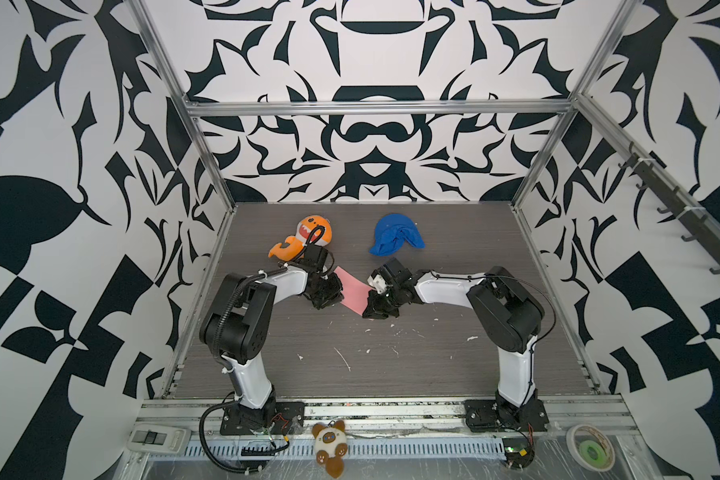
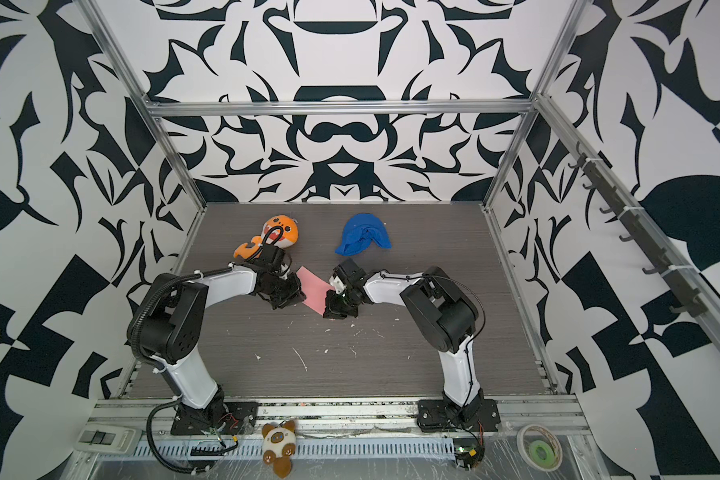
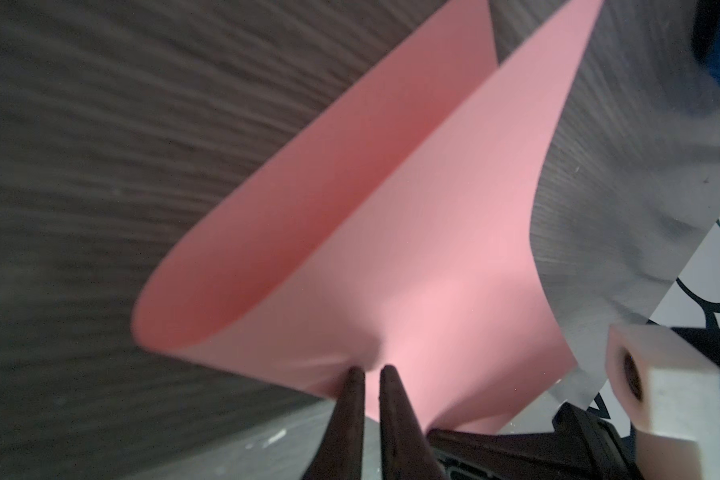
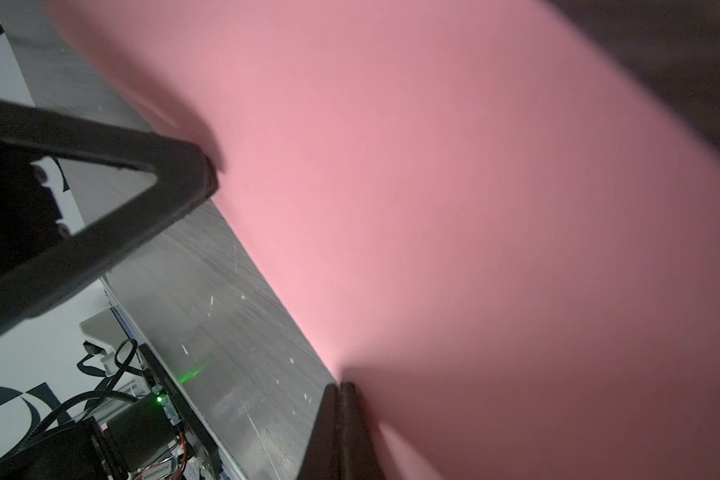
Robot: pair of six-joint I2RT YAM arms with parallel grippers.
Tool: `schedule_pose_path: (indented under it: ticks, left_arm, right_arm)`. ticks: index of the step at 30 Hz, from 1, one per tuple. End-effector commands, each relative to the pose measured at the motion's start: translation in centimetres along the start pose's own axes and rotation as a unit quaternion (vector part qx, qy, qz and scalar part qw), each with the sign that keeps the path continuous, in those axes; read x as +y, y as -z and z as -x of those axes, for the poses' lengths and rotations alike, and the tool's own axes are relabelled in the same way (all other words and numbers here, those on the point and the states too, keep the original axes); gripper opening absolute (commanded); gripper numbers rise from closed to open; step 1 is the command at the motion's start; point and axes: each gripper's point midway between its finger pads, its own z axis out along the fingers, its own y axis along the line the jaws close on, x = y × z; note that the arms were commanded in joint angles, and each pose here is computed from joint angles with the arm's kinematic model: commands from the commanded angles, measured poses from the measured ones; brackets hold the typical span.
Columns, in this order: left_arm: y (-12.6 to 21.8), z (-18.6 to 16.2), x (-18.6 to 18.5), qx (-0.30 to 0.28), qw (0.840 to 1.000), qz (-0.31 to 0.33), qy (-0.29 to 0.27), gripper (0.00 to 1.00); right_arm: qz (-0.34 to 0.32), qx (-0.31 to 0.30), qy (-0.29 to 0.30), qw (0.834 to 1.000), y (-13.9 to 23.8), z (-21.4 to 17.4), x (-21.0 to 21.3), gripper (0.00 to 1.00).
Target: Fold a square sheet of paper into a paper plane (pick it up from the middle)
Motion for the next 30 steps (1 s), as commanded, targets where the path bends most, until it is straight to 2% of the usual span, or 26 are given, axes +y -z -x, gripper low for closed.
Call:
schedule_pose_path:
  ticks: [1,9,17,25,30]
  left_arm:
    - [-1.6,-1.0,4.9,0.013,0.996,0.091,0.022,0.14]
    - [-1.6,-0.9,4.7,0.013,0.996,0.088,0.021,0.13]
    - [-1.4,-0.8,3.8,0.014,0.997,0.070,0.016,0.14]
    - [-1.0,-1.0,2.3,0.019,0.999,0.039,0.014,0.15]
    - [-1.0,-1.5,1.2,0.026,0.999,0.020,0.010,0.16]
  right_arm:
    - [-0.043,0.008,-0.018,0.999,0.6,-1.4,-2.3,0.00]
    - [-0.036,-0.001,-0.015,0.999,1.4,-1.4,-2.0,0.00]
    - [0.054,-0.063,0.046,0.995,3.9,1.2,3.6,0.02]
    - [0.041,-0.045,0.036,0.998,1.2,3.5,3.9,0.02]
    - [0.038,-0.036,0.041,0.998,0.4,3.6,4.1,0.02]
